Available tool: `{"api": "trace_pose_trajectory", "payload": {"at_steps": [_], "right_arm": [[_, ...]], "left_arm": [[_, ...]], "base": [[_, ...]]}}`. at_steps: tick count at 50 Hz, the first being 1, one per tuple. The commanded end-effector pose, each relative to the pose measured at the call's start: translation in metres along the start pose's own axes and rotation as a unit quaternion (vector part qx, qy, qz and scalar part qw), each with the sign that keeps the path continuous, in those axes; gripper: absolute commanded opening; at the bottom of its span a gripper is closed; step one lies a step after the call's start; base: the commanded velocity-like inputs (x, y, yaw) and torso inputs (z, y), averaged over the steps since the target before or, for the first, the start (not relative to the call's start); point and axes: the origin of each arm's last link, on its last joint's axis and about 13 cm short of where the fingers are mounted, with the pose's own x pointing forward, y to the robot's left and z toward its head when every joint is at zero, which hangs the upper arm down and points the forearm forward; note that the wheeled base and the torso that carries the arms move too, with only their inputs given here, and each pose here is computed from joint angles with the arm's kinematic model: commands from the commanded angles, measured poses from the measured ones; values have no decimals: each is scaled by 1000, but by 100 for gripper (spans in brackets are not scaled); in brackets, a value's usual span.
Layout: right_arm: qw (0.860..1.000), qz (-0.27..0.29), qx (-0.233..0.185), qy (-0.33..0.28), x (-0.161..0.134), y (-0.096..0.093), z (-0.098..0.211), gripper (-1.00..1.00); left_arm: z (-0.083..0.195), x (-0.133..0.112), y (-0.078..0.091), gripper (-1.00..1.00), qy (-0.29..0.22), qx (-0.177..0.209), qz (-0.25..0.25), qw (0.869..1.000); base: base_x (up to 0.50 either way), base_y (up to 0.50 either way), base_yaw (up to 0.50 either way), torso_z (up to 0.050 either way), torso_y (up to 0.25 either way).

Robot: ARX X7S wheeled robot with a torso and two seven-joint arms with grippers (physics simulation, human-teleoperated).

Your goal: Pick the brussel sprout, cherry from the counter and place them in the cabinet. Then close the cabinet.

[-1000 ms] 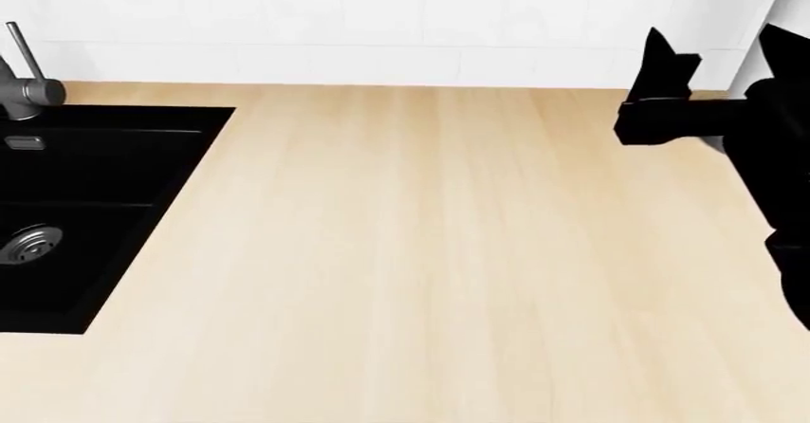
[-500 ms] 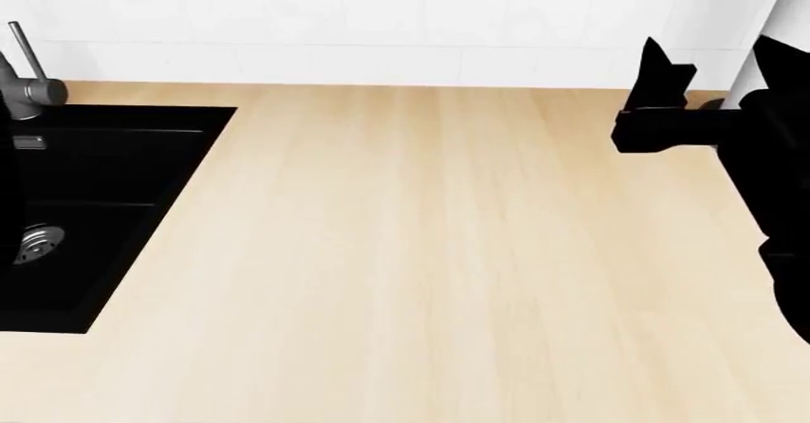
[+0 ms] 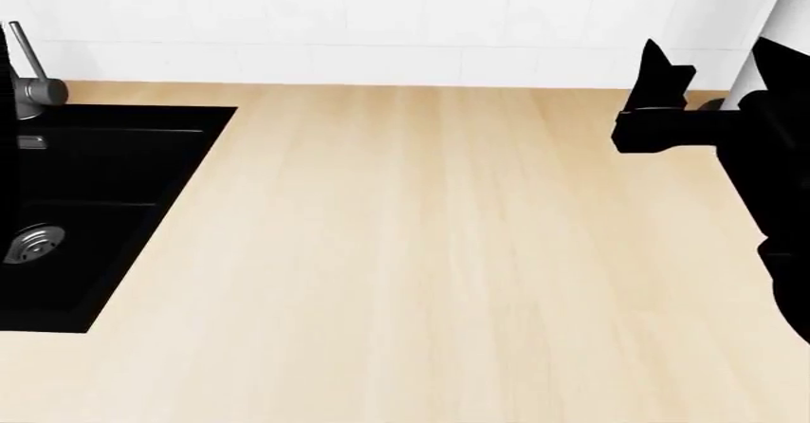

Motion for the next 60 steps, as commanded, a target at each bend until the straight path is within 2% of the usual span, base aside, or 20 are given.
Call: {"api": "trace_pose_trajectory", "payload": {"at_steps": [1,15,24,32,36,40,44,52,60], "right_arm": [[1000,0,0,-2,-1,0,0,100],[1000,1,2,1,1,1,-4,100],[1000,0,3,3,1,1,-6,100],[1000,0,5,4,1,1,-8,100],[1000,0,5,4,1,0,-8,100],[1000,-2,5,3,0,-1,-6,100],[1000,-5,6,1,-2,-2,-5,100],[1000,-10,7,-1,-3,-4,-3,100],[1000,-14,5,-9,-6,-6,4,100]], "left_arm": [[-26,24,-18,100,51,-14,-20,998],[-26,35,-11,100,57,6,31,998],[-22,41,-4,100,49,0,69,996],[-21,43,-4,100,46,-4,79,996],[-19,43,-5,100,41,-2,65,997],[-15,32,-12,100,15,2,41,999],[-9,13,-22,100,-38,5,27,999],[-2,-19,-28,100,-117,3,42,992],[-14,-43,-26,100,-149,5,70,986]], "base": [[12,-3,-7,0,-9],[8,-3,-7,1,-8],[10,-4,-6,1,-8],[32,-4,-17,6,-20],[31,-6,-21,6,-22],[25,-7,-20,5,-19],[8,-6,-11,3,-9],[0,0,0,0,0],[0,0,0,0,0]]}}
